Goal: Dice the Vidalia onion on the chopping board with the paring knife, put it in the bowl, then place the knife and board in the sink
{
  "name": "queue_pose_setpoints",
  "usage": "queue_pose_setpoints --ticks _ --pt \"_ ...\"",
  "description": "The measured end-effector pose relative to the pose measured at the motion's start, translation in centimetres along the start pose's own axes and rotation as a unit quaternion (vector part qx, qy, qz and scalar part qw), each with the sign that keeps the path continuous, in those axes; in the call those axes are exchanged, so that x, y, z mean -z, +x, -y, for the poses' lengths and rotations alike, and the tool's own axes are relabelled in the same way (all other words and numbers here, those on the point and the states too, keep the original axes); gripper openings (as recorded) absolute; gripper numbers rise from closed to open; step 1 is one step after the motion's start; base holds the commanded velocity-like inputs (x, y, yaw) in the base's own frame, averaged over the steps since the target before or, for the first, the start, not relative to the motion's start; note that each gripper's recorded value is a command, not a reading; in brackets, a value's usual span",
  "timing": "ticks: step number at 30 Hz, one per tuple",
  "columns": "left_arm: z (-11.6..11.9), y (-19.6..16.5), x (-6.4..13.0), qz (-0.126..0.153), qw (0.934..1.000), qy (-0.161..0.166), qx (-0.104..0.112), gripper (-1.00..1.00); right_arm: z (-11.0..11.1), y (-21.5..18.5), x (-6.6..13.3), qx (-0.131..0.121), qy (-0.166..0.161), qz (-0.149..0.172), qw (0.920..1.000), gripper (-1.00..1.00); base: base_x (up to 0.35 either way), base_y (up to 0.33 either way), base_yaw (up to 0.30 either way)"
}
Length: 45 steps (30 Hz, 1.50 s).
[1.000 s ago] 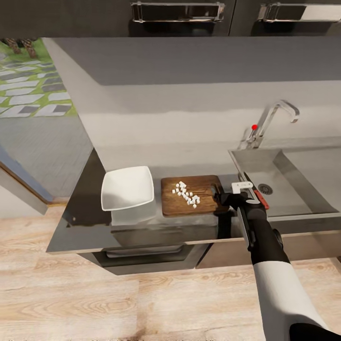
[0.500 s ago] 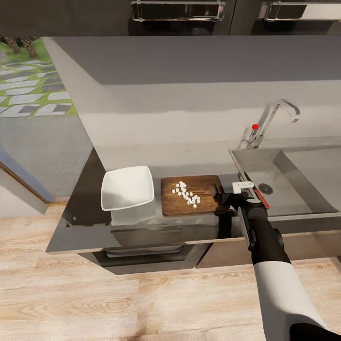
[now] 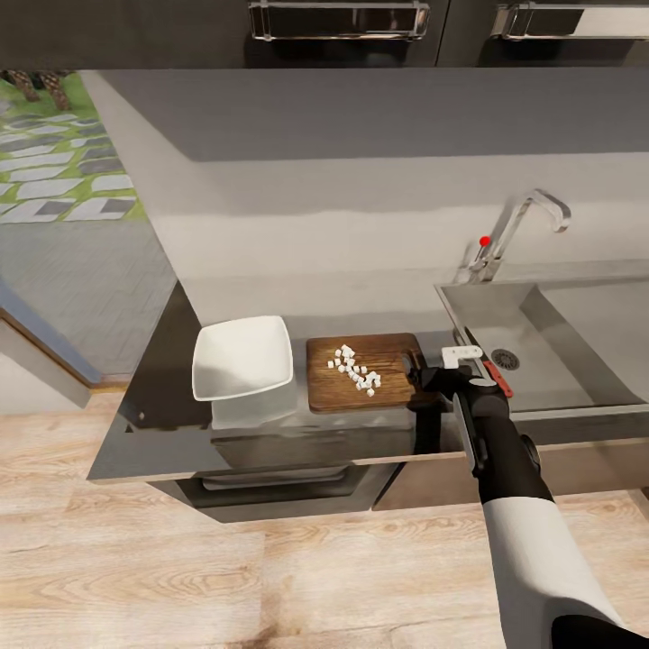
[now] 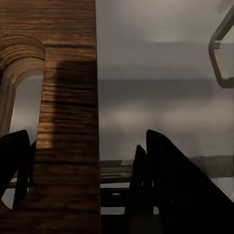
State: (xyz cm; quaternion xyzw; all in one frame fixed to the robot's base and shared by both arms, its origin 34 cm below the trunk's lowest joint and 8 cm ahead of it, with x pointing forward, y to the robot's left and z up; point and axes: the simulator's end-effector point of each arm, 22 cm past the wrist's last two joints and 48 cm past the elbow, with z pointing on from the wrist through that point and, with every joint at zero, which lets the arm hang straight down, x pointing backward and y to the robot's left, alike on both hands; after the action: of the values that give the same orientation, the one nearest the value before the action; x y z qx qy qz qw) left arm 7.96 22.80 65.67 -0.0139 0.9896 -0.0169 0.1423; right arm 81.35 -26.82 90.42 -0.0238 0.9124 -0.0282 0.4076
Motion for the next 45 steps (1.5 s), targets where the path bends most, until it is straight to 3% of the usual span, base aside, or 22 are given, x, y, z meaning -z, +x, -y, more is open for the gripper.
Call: queue_pose_setpoints --ticks 28,45 --pt "0.0 -0.5 -0.2 0.007 1.0 0.0 0.0 1.0 -0.1 0.3 0.2 0.002 0.0 -0.006 1.0 -1.0 0.0 0.0 0.0" --pt "0.0 -1.3 -0.5 0.02 0.9998 0.001 -0.001 1.0 0.2 -1.2 1.2 0.005 0.004 0.007 1.0 -1.0 0.0 0.0 0.0"
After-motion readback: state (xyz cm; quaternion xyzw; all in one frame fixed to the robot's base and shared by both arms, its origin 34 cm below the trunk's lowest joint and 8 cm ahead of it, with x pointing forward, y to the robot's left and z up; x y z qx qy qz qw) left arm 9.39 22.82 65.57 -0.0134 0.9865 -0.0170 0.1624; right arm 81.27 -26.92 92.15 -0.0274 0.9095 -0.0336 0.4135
